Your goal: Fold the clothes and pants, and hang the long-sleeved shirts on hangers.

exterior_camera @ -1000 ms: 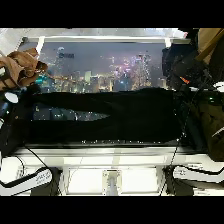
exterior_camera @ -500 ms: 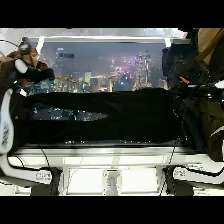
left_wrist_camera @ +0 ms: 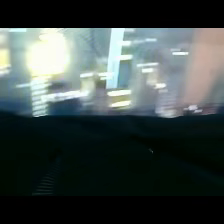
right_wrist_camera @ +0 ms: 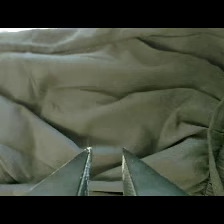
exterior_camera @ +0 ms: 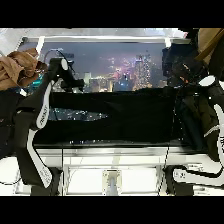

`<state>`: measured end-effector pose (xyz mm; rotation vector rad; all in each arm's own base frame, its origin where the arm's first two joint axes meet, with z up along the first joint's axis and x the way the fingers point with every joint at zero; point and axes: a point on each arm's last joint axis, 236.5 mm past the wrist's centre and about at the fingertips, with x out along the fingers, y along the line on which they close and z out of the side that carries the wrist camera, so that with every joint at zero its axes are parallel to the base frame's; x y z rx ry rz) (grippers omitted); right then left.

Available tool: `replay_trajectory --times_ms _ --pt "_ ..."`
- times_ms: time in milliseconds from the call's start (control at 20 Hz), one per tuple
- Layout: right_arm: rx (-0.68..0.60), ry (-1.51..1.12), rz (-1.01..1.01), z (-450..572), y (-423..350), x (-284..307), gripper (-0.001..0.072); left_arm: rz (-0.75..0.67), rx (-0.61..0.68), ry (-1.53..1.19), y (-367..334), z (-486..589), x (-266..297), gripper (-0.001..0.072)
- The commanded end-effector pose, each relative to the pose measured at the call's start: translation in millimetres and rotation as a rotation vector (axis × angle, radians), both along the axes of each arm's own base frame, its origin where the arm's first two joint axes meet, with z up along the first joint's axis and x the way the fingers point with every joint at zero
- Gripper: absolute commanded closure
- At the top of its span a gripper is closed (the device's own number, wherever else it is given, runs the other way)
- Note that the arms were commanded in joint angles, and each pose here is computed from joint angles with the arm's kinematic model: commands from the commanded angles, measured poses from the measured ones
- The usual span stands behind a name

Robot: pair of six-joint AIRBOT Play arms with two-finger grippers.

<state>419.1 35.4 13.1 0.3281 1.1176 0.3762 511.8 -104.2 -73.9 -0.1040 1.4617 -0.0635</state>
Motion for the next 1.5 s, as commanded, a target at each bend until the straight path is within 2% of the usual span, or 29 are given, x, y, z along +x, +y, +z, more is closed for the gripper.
replay_trajectory --times_ms 0,200,400,450,500,550,600,900,1150,1300,1450 --pt "-0.028 0.004 0.035 -3 6 -3 0.0486 0.017 -0.063 0.062 -35 -19 -7 0.0102" --pt "-0.043 0.007 0.038 -5 3 -3 0.0486 0.027 -0.097 0.079 -43 -22 -9 0.0103" --pt "-0.052 0.008 0.040 -6 2 -4 0.0486 0.032 -0.118 0.099 -49 -26 -13 0.0134" --pt "-0.052 0.009 0.040 -6 2 -4 0.0486 0.031 -0.134 0.108 -52 -26 -14 0.0211" --pt "-0.055 0.009 0.041 -6 1 -4 0.0486 0.024 -0.139 0.108 -54 -26 -15 0.0380" --pt "-0.056 0.010 0.041 -6 1 -4 0.0486 -0.003 -0.137 0.107 -53 -25 -16 0.0614" --pt "-0.058 0.010 0.041 -7 1 -4 0.0486 -0.038 -0.133 0.113 -53 -25 -18 0.0702" --pt "-0.053 0.025 0.051 -7 2 -8 0.0486 -0.090 -0.096 0.051 -41 4 -14 0.0701" --pt "-0.050 0.089 0.097 -12 6 -26 0.0486 -0.145 0.045 -0.150 -15 104 -13 0.0701" --pt "-0.042 0.111 0.112 -12 8 -32 0.0486 -0.181 0.084 -0.107 -12 120 -58 0.0701" --pt "-0.029 0.148 0.137 -13 12 -43 0.0486 -0.191 0.097 0.007 -19 73 -138 0.0701"
